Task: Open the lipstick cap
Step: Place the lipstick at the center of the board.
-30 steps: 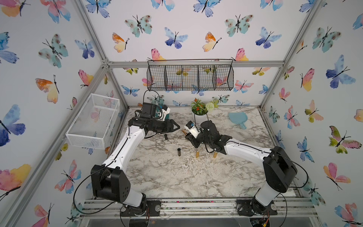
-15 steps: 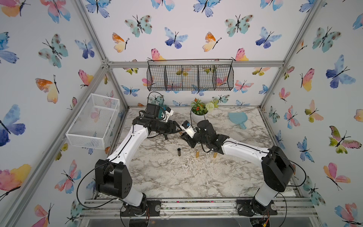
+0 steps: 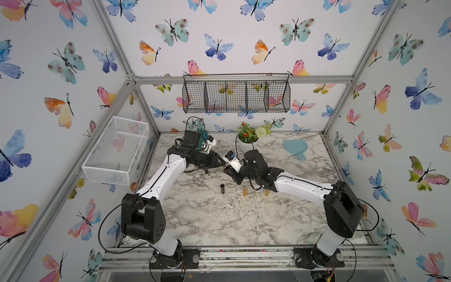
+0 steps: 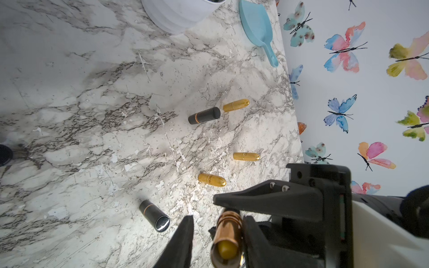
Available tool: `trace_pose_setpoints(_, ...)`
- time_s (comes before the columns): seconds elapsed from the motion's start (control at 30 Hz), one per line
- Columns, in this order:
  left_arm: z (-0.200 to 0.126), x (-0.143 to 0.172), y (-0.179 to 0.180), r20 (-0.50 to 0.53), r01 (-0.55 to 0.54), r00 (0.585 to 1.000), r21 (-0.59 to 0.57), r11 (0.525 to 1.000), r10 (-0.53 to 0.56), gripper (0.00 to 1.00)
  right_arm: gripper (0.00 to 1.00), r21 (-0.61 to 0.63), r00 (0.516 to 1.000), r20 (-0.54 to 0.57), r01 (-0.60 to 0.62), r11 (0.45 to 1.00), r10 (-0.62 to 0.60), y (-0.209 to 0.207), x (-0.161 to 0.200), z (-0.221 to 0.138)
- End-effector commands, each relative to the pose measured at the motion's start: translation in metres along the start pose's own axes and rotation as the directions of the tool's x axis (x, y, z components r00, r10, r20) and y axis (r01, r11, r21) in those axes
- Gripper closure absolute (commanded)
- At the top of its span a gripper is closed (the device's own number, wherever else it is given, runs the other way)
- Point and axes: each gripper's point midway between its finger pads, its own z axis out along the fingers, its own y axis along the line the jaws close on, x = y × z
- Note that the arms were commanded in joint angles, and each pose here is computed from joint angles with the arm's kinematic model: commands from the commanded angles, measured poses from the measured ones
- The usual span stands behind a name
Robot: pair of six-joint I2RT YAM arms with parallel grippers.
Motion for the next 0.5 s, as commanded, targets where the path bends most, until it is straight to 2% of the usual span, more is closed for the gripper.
trace_pose_setpoints(0.0, 0.005, 0.003, 0.001, -0.015, -0.010, 1.000, 0.003, 1.000, 0.010, 0.69, 0.84, -0.005, 1.000, 0.027, 0.014, 1.000, -0.013, 0.001, -0.010, 0.004)
trace_pose_setpoints(0.3, 0.005, 0.004, -0.002, -0.021, -0.015, 1.000, 0.025, 1.000, 0.015, 0.82, 0.83, 0.023, 1.000, 0.015, 0.006, 1.000, -0.006, -0.003, -0.008, 0.007)
trace_pose_setpoints(0.47, 0.001, 0.000, -0.006, -0.005, -0.028, 1.000, 0.022, 0.999, 0.029, 0.84, 0.60, 0.093, 1.000, -0.001, -0.030, 0.995, 0.030, -0.017, -0.009, 0.007)
